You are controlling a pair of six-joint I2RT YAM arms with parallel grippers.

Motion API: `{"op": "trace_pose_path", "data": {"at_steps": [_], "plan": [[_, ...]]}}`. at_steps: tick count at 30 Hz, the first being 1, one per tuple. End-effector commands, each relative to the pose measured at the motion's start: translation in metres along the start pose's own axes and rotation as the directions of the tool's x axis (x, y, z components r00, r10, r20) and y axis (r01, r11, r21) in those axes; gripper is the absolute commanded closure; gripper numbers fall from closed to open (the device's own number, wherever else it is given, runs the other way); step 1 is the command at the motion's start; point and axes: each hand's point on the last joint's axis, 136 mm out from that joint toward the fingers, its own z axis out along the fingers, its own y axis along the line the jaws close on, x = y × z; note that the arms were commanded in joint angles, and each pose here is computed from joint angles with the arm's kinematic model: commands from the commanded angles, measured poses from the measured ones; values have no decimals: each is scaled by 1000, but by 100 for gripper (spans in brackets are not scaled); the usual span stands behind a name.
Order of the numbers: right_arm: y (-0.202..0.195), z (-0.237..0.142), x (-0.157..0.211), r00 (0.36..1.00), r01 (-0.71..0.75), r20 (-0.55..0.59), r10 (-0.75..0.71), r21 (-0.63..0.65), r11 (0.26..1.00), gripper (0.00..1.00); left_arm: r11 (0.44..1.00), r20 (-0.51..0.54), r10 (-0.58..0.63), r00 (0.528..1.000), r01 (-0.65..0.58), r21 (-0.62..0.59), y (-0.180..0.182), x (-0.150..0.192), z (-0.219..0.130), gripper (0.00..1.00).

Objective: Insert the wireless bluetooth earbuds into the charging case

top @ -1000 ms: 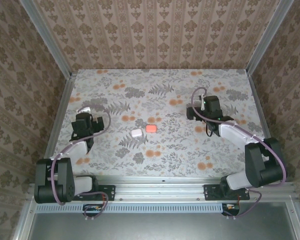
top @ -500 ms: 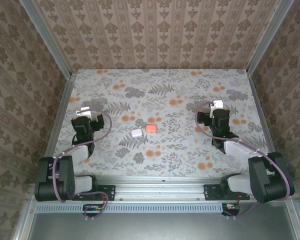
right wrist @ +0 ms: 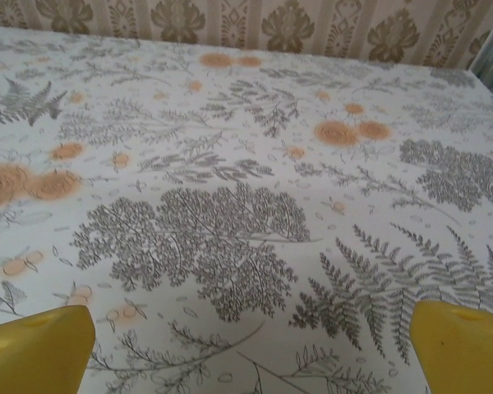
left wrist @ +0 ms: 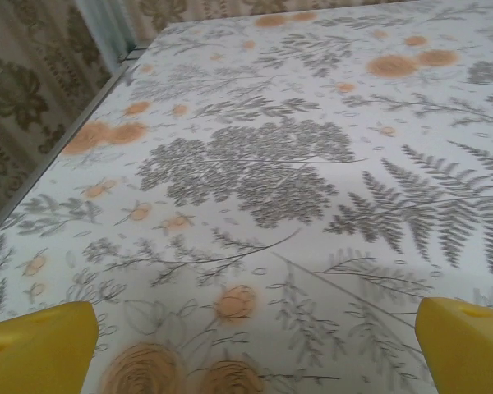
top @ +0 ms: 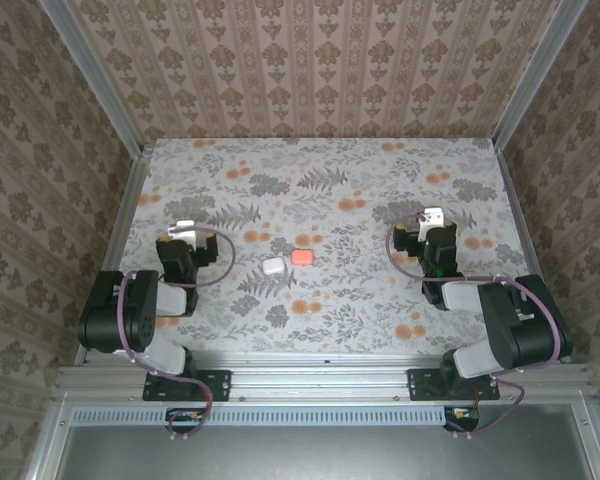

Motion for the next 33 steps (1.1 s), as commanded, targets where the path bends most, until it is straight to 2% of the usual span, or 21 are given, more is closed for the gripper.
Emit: {"op": "trace_pose_path", "data": {"at_steps": [1,3,6,9,33], "plan": [[-1,0,-12,995,-23,92,25,-23,999,0,999,52,24,998,-22,-47,5,-25,7,0],[2,5,-7,995,-18,99,22,-40,999,0,999,-12,6,1000,-7,-39,8,-23,18,0],[3,11,-5,999,-25,43,27,-60,998,0,1000,-13,-27,1000,26,-12,11,-21,18,0],[-7,22,-4,996,-93,-18,92,-82,992,0,1000,-18,-29,999,28,-13,11,-21,18,0],[-9,20,-4,994,-108,-9,107,-94,990,0,1000,-18,-14,1000,14,-7,8,-22,18,0]]}}
